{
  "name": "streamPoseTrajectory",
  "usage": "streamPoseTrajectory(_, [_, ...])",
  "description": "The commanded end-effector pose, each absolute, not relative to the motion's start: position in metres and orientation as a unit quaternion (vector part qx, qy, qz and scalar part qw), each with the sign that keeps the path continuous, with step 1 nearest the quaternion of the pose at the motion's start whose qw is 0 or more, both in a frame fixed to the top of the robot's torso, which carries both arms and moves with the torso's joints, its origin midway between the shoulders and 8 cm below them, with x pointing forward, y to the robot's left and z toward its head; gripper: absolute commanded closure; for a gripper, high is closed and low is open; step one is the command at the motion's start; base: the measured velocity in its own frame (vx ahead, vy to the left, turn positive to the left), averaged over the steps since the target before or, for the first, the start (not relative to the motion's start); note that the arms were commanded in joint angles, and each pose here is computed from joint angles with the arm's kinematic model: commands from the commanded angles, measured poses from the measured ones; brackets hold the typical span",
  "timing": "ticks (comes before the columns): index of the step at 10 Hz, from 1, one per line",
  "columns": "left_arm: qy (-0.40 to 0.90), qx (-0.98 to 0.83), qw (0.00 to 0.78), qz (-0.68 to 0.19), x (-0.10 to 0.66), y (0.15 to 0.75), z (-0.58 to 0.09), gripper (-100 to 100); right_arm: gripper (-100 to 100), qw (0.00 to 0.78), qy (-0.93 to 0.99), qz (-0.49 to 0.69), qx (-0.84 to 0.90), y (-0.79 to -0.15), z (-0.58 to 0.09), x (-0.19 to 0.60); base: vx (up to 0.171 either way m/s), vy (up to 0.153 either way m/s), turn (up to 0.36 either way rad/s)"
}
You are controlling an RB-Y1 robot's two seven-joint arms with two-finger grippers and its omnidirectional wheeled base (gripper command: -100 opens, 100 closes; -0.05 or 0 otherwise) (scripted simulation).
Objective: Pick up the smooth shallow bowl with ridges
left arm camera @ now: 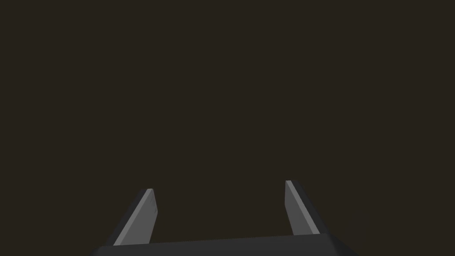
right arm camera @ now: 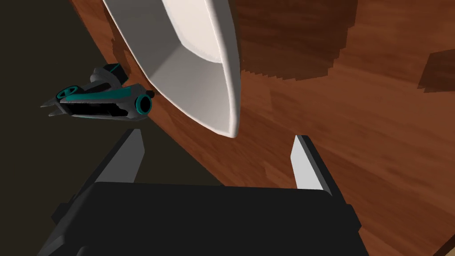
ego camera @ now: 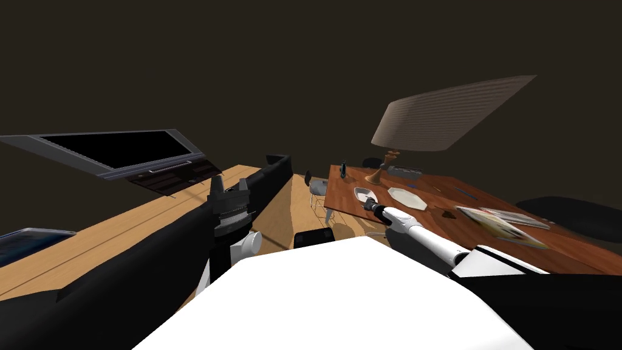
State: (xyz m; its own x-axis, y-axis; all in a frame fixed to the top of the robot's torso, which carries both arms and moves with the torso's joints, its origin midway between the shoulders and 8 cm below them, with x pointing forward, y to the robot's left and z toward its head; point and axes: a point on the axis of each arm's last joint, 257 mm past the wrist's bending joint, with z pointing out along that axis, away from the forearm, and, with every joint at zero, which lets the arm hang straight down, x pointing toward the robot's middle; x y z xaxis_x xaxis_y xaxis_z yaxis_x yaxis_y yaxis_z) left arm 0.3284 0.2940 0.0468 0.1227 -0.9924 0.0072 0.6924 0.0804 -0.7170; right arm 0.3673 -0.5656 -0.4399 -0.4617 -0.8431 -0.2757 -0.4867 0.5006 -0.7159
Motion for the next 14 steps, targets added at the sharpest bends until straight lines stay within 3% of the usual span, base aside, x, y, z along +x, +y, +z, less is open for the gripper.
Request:
streamPoseTrajectory(1, [0.255,-0.294,0.689,-0.611,0.328,0.294,0.047,0,-100,0.287,0.803,-0.302,-0.427,-0.588,-0.443,0.356,0.074,0.03,0.04])
streamPoseTrajectory(5, [0.255,-0.294,0.689,-0.611,0.328,0.294,0.047,0,-100,0.208,0.793,-0.336,-0.464,-0.637,-0.455,0.316,0.076,0.038,0.049])
streamPoseTrajectory(7, [0.255,-0.294,0.689,-0.611,0.328,0.294,0.047,0,-100,0.205,0.793,-0.334,-0.466,-0.637,-0.457,0.311,0.026,0.02,0.011])
streamPoseTrajectory(8, [0.255,-0.294,0.689,-0.611,0.328,0.294,0.047,0,0,0.203,0.793,-0.334,-0.467,-0.638,-0.457,0.31,0.0,0.0,0.0])
streamPoseTrajectory(9, [0.255,-0.294,0.689,-0.611,0.328,0.294,0.047,0,-100,0.202,0.795,-0.335,-0.464,-0.629,-0.467,0.309,0.019,-0.057,0.042])
streamPoseTrajectory(12, [0.255,-0.294,0.689,-0.611,0.328,0.294,0.047,0,-100,0.202,0.796,-0.335,-0.462,-0.625,-0.47,0.309,0.039,-0.069,0.03])
streamPoseTrajectory(13, [0.255,-0.294,0.689,-0.611,0.328,0.294,0.047,0,100,0.201,0.796,-0.335,-0.463,-0.625,-0.471,0.309,0.004,-0.007,0.0])
streamPoseTrajectory(14, [0.255,-0.294,0.689,-0.611,0.328,0.294,0.047,0,100,0.202,0.796,-0.335,-0.463,-0.625,-0.471,0.309,0.0,0.0,0.0])
